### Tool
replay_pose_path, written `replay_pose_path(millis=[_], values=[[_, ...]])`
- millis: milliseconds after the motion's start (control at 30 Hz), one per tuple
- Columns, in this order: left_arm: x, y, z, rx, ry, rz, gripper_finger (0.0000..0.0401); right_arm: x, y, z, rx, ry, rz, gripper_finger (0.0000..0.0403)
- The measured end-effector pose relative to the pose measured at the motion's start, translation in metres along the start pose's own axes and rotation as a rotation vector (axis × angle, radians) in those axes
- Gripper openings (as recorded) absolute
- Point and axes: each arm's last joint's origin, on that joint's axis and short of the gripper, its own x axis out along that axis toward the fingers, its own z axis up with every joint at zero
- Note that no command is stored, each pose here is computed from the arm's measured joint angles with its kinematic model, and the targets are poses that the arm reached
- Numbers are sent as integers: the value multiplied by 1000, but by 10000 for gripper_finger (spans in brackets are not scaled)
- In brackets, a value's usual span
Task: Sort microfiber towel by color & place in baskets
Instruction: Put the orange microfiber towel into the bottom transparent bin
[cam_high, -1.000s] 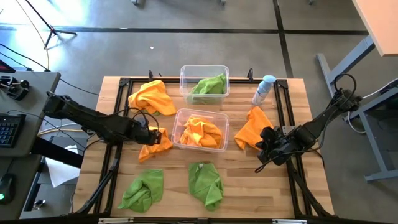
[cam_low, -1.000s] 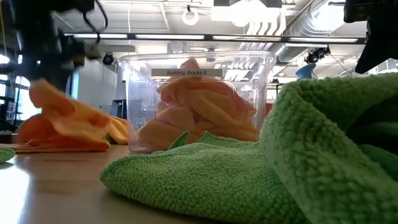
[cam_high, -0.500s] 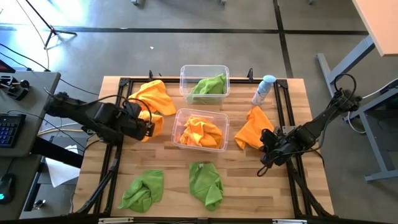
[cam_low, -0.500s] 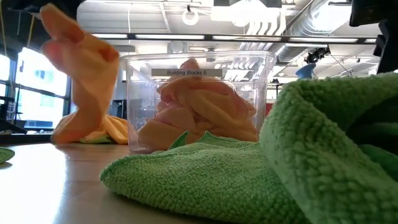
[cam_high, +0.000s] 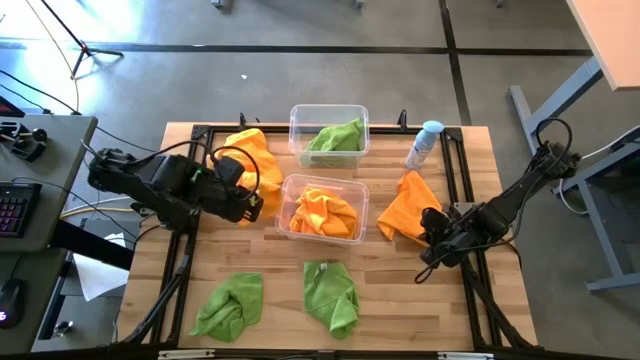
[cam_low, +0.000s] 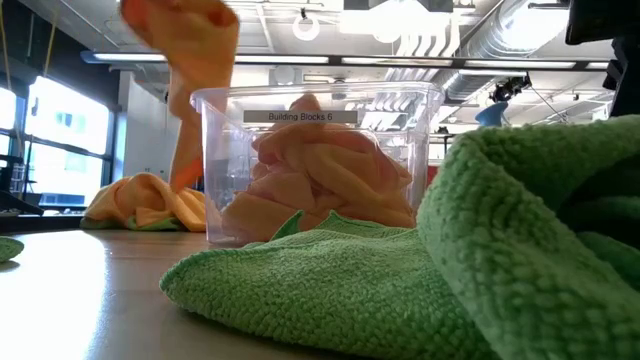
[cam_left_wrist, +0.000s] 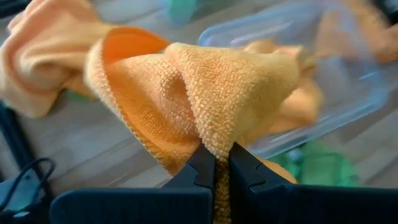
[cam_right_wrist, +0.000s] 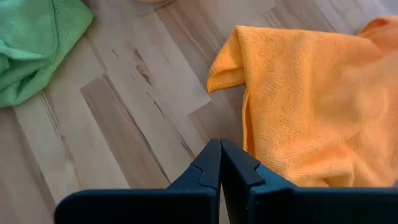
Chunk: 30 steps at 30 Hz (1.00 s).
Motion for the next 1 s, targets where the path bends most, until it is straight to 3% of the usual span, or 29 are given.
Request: replay_pose_path(millis=[333, 500, 733, 1000], values=[[-34, -50, 25, -42, -144, -173, 0, 0, -5, -2, -136, 19, -51, 0], [-27, -88, 27, -55, -153, -249, 0, -1, -10, -4, -234, 64, -87, 0], [-6, -130, 15, -80, -115, -265, 0, -4, -15, -4, -339, 55, -81, 0], [6, -163, 8, -85, -135, -361, 0, 11, -38, -21, -286, 19, 23, 0]])
